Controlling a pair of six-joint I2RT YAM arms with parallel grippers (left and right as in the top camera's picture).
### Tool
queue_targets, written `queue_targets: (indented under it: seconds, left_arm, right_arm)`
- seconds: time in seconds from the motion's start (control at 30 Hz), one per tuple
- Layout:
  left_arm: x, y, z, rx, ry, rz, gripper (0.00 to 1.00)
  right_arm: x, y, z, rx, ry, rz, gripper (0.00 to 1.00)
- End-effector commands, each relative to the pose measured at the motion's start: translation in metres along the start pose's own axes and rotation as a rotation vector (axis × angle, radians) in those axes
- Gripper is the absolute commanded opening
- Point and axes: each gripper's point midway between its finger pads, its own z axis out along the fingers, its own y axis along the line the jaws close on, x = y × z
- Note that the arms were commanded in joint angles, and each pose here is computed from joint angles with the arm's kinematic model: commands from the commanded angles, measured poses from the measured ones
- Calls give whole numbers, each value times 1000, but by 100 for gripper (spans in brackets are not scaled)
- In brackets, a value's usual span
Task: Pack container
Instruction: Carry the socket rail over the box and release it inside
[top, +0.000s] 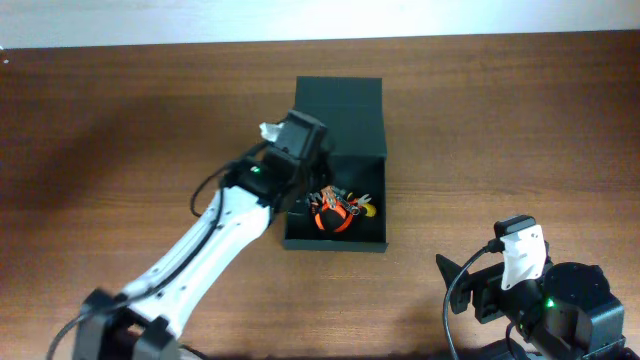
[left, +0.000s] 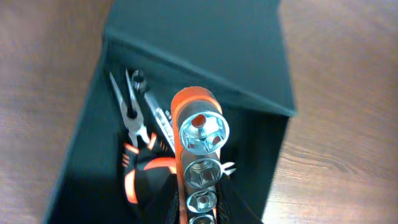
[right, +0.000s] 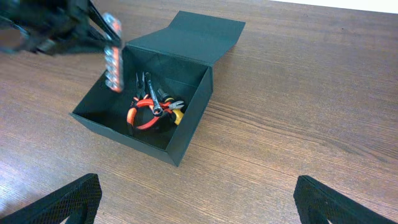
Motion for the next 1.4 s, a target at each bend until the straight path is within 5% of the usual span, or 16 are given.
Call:
queue_targets:
  seconds: [0.0, 0.37, 0.63, 1.0, 1.13, 1.37]
  left_arm:
    - [12, -5, 16, -18, 36, -110, 11]
    - [39, 16, 63, -146, 104, -334, 11]
    - [47, 30, 82, -209, 120, -360, 12]
    - [47, 29, 86, -205, 119, -359, 44]
    - [40, 20, 75, -169, 95, -360, 73]
    - [12, -6, 25, -42, 2, -282, 93]
  right_arm:
    - [-1, -1, -1, 6, -6, 12, 99]
    - [-1, -1, -1, 6, -6, 12, 99]
    - [-1, -1, -1, 6, -6, 12, 99]
    - [-1, -1, -1, 6, -6, 12, 99]
    - [-1, -1, -1, 6, -6, 12, 99]
    - [-1, -1, -1, 6, -6, 12, 99]
